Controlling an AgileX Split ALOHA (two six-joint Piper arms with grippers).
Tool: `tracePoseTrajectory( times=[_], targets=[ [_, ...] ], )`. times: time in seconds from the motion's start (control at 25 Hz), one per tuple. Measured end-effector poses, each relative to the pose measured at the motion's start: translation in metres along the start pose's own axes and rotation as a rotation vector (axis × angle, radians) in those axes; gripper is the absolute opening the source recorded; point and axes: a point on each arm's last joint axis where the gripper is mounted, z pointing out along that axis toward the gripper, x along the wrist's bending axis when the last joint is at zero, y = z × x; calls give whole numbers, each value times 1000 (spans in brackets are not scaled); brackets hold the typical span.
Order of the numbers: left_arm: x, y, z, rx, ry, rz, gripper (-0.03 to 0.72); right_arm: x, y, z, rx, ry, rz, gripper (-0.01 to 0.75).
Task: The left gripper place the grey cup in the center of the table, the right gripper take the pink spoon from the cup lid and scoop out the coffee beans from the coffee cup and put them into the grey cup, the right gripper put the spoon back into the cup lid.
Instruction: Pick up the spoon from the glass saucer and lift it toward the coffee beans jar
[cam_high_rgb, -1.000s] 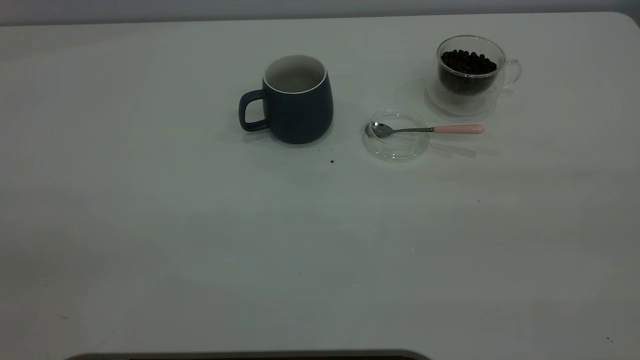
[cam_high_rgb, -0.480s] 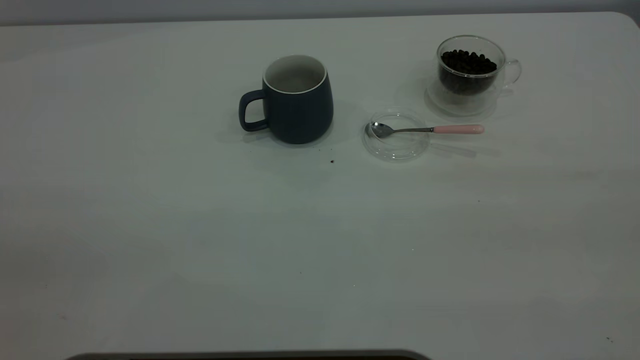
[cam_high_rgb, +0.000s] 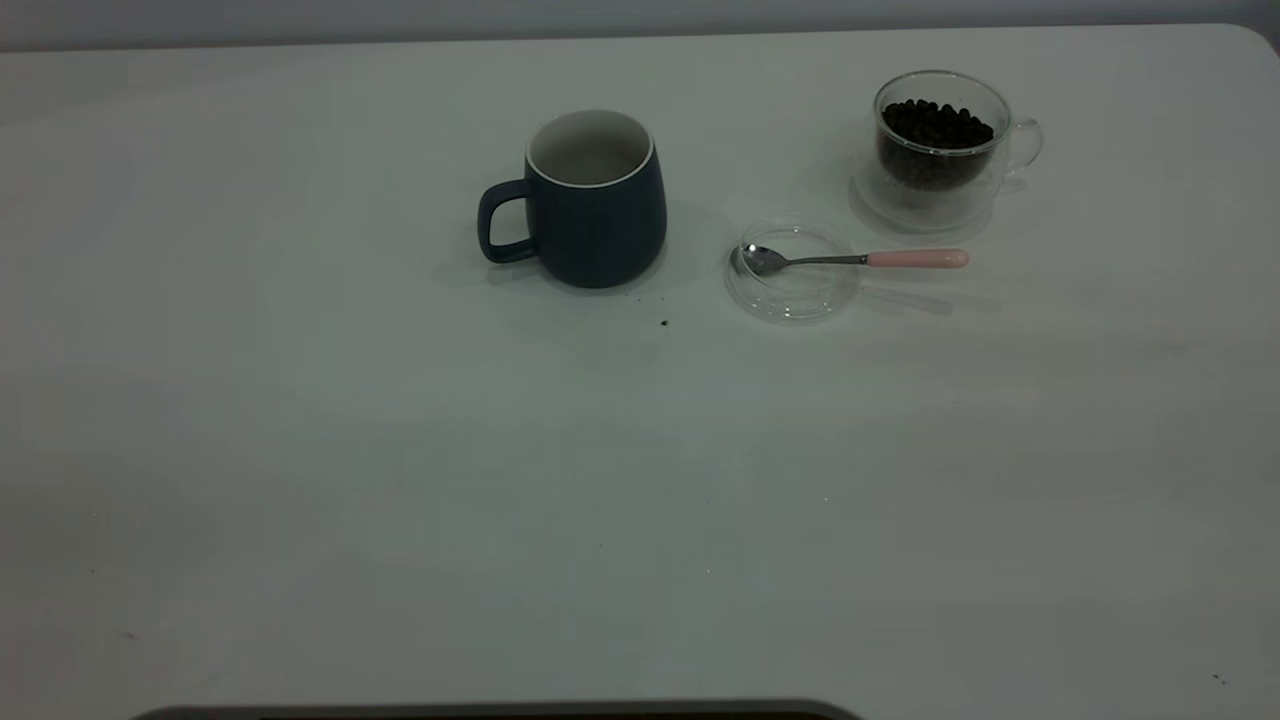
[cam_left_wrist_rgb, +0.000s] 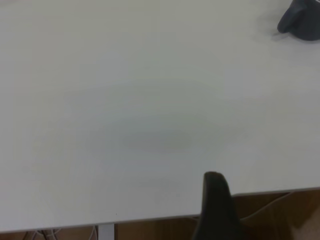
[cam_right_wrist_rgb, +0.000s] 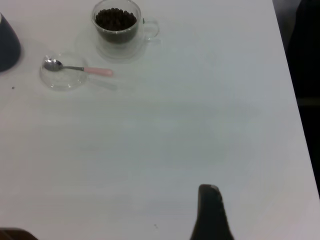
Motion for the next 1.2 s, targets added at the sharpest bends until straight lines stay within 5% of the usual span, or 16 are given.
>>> tracePoseTrajectory(
  times=[0.32,0.64,0.96,1.2],
  targets=[
    [0,0,0,0,0,0,567,7,68,31,107,85,82,693],
    [0,0,0,0,-1,0,567,21,127,137,240,221,228,701],
    [0,0,0,0,-1,3,567,28,115,241,394,312,363,701],
    [0,0,0,0,-1,3,567,-7,81,297,495,360,511,701]
  ],
)
